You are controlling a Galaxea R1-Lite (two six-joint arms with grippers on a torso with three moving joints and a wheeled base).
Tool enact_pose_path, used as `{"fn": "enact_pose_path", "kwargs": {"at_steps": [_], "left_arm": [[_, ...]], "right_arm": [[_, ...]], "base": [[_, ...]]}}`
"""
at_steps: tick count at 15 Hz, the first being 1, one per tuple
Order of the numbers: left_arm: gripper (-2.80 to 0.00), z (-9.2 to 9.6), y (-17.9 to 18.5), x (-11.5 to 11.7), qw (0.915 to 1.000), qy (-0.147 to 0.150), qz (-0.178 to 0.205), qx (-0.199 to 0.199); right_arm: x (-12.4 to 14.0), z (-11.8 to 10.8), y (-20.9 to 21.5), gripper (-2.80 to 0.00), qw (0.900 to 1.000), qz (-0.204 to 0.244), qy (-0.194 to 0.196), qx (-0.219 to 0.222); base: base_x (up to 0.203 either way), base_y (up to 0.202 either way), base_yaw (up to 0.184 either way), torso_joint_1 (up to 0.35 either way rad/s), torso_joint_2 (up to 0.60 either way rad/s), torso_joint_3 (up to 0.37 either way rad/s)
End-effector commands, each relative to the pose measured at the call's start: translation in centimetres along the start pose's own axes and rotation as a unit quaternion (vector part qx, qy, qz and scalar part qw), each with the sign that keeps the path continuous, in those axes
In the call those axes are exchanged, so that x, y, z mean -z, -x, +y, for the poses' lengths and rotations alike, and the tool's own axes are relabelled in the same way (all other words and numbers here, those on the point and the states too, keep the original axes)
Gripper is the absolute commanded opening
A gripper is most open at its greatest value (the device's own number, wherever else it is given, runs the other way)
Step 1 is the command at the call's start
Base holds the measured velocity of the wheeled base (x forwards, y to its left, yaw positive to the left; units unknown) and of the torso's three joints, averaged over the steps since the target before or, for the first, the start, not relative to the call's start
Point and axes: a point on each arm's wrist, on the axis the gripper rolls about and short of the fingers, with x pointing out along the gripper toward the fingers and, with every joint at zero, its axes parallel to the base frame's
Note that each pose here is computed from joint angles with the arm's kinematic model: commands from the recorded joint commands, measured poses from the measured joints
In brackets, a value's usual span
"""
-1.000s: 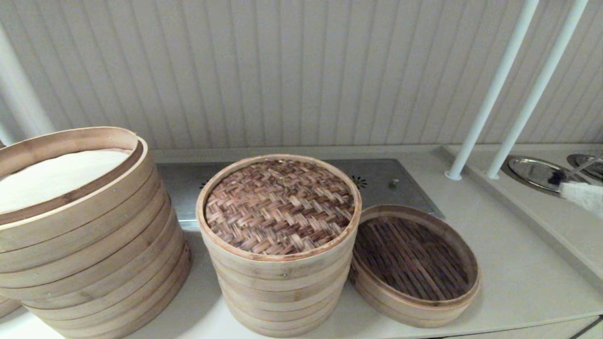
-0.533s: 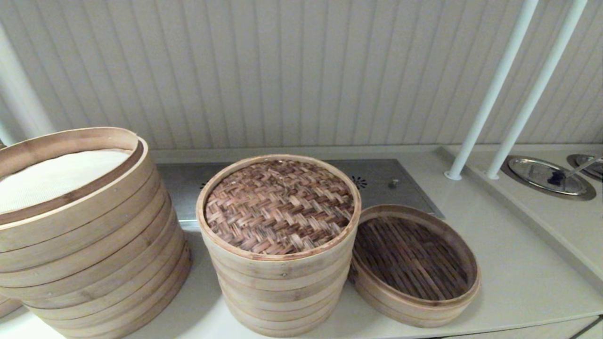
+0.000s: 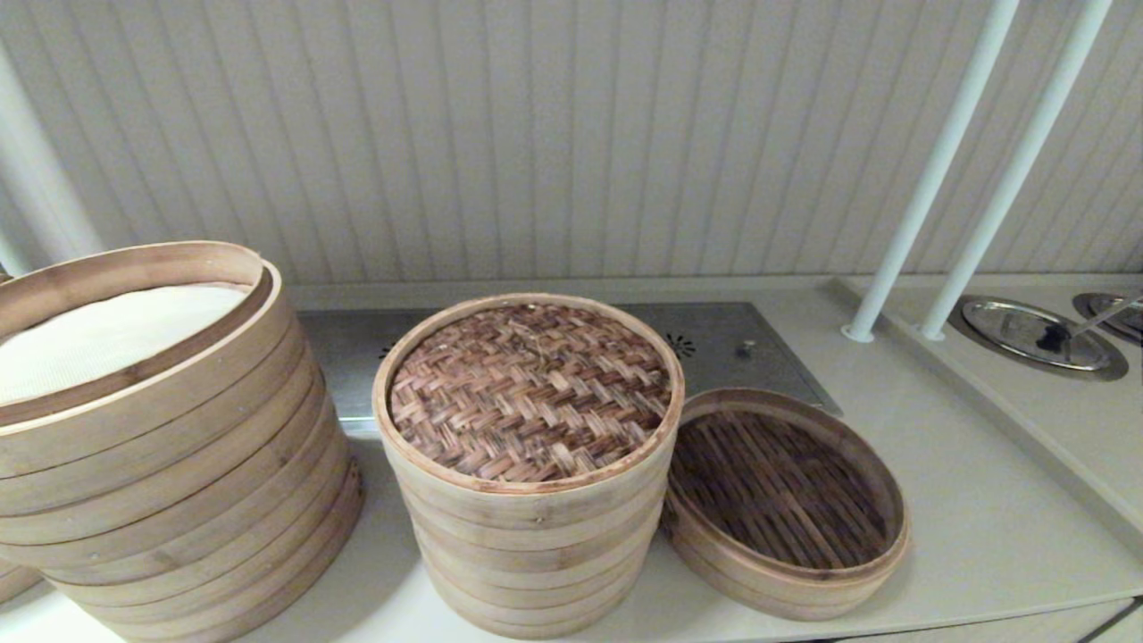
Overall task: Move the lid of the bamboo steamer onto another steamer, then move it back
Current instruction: Pick up the steamer
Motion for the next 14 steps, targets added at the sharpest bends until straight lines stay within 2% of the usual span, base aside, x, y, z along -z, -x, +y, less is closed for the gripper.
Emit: {"fn": "enact_pose_path", "kwargs": {"at_steps": [1,4,10,11,13,14], "left_arm": [[-2.80,0.0,0.0,0.0,1.0000,0.000,-0.001,0.000],[-2.80,0.0,0.0,0.0,1.0000,0.000,-0.001,0.000],[-2.80,0.0,0.0,0.0,1.0000,0.001,0.000,0.000],[-2.80,0.0,0.0,0.0,1.0000,0.000,-0.001,0.000],[-2.80,0.0,0.0,0.0,1.0000,0.000,-0.001,0.000],[-2.80,0.0,0.0,0.0,1.0000,0.000,-0.001,0.000]], "right_arm": [[0.5,0.0,0.3,-2.80,1.000,-0.008,-0.005,-0.018],[1.6,0.1,0.2,-2.80,0.998,0.001,-0.034,-0.050],[2.8,0.7,-0.2,-2.80,0.996,0.023,-0.037,-0.072],[3.7,1.1,-0.6,-2.80,0.995,0.028,-0.036,-0.093],[5.5,1.6,-1.3,-2.80,0.991,-0.010,-0.032,-0.126],[6.6,1.7,-1.3,-2.80,0.989,-0.034,-0.017,-0.144]], "base": [[0.000,0.000,0.000,0.000,0.00,0.000],[0.000,0.000,0.000,0.000,0.00,0.000],[0.000,0.000,0.000,0.000,0.00,0.000],[0.000,0.000,0.000,0.000,0.00,0.000],[0.000,0.000,0.000,0.000,0.00,0.000],[0.000,0.000,0.000,0.000,0.00,0.000]]}}
